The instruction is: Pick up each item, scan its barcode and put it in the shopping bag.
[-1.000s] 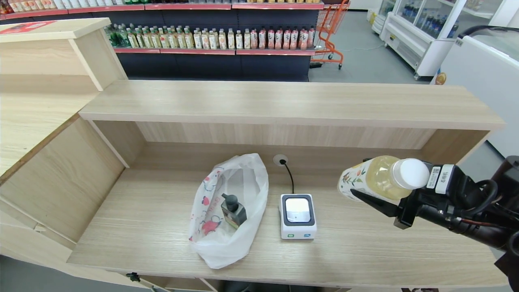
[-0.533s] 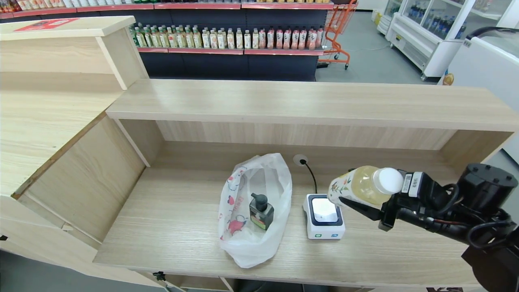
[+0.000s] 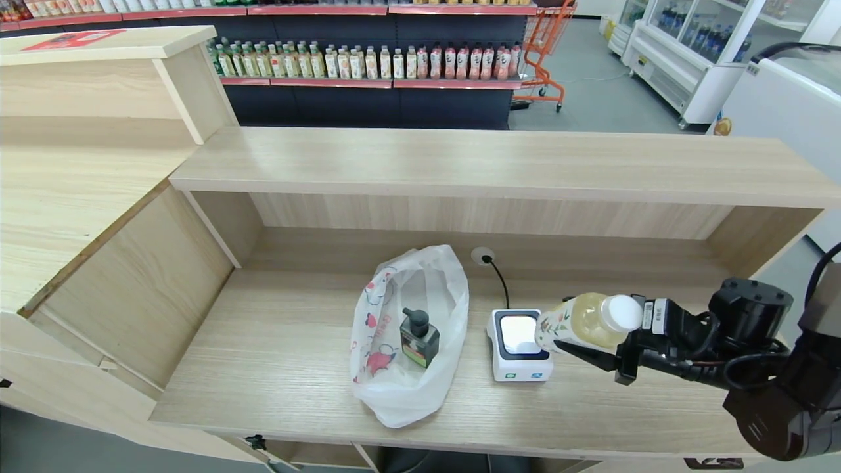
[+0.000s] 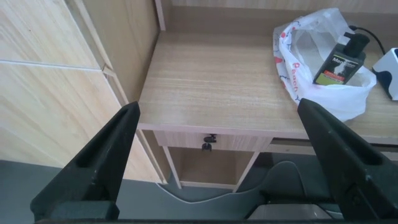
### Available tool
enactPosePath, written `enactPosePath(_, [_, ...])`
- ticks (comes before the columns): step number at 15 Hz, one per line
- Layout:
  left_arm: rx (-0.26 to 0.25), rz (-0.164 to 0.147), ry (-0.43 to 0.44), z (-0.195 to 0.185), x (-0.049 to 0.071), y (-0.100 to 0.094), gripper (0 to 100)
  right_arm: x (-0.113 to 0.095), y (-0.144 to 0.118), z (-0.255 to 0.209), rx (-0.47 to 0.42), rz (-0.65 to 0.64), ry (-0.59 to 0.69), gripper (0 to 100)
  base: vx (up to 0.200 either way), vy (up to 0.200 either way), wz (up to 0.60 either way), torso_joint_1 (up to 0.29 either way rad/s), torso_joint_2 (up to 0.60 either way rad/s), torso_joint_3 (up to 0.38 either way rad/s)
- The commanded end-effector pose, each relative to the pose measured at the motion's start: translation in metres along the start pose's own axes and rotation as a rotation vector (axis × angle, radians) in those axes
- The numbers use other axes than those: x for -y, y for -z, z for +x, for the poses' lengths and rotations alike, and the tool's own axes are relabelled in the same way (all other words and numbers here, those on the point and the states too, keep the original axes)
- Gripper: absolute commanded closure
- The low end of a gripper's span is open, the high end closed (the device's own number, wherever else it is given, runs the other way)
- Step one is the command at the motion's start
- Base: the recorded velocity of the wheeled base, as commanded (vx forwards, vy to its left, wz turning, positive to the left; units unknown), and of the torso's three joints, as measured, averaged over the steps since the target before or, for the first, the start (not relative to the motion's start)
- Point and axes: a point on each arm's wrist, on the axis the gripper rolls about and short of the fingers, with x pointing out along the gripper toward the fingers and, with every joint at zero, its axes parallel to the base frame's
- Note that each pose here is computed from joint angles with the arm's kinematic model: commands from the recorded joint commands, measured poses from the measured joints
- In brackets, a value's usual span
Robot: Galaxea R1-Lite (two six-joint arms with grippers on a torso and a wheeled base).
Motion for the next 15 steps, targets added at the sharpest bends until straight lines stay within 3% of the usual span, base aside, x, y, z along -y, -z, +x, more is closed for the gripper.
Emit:
enactPosePath(1, [0.0,-0.001,0.0,0.0,0.0,0.0,0,0.008,0.018,0.003,0.001,-0.008,-0.001,100,0.0,0.0,0.0,0.0,0.0,0.0])
enactPosePath(6, [0.0,-0.001,0.0,0.0,0.0,0.0,0,0.021,0.044,0.022,0.078,-0.096,-0.055,100,0.0,0.0,0.0,0.0,0.0,0.0])
enactPosePath(15, [0.0,-0.001,0.0,0.0,0.0,0.0,0,0.023,0.069,0.05,0.13,-0.14,-0.096,100,0.0,0.0,0.0,0.0,0.0,0.0])
